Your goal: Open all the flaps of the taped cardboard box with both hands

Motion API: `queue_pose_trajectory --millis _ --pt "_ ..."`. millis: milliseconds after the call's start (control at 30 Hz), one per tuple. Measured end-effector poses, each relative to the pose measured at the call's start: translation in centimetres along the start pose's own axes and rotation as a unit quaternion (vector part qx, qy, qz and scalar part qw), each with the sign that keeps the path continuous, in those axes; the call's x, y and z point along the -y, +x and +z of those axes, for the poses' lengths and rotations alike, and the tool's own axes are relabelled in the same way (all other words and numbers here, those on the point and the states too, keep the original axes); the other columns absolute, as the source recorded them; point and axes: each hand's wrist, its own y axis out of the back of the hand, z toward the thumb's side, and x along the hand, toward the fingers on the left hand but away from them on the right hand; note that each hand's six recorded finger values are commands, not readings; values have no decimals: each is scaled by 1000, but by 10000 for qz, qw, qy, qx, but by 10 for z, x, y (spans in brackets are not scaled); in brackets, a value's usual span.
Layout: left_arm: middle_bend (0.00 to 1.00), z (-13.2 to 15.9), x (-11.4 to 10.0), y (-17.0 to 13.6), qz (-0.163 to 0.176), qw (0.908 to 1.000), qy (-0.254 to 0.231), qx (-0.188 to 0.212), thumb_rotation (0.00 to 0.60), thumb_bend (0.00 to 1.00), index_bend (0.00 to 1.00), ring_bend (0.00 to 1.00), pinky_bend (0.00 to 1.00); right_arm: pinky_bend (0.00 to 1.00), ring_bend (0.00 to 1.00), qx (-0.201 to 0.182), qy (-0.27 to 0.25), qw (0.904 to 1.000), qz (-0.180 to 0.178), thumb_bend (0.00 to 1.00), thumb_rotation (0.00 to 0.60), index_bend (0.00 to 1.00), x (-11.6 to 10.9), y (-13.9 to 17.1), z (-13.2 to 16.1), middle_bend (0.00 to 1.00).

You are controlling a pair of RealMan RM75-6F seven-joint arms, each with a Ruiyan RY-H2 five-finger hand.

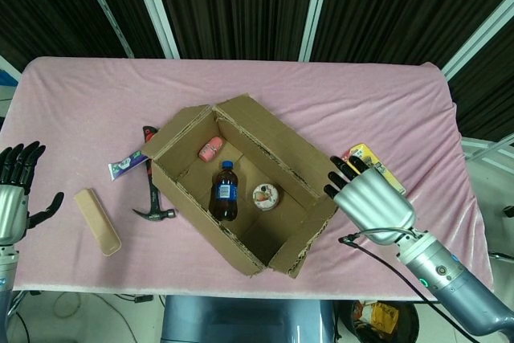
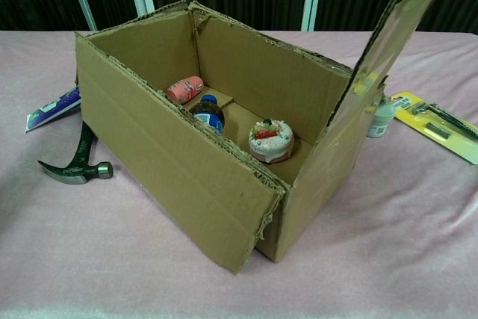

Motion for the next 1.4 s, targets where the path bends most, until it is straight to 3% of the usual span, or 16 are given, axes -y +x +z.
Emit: queue_pose_trajectory --millis 200,333,833,1400 --pt "66 1 0 0 8 10000 25 23 600 262 74 15 53 273 166 -25 0 10000 -67 256 600 414 -1 10 1 345" --pt "66 1 0 0 28 10000 43 39 600 262 74 15 53 261 166 26 -7 10000 -79 173 600 385 0 15 -4 334" --pt "66 5 0 -1 47 9996 205 164 600 261 74 15 53 260 166 330 -247 9991 51 165 600 368 31 48 -27 333" --pt "55 8 -2 -8 -74 9987 404 313 600 240 67 15 42 248 107 1391 -438 9886 365 168 600 218 121 90 -67 217"
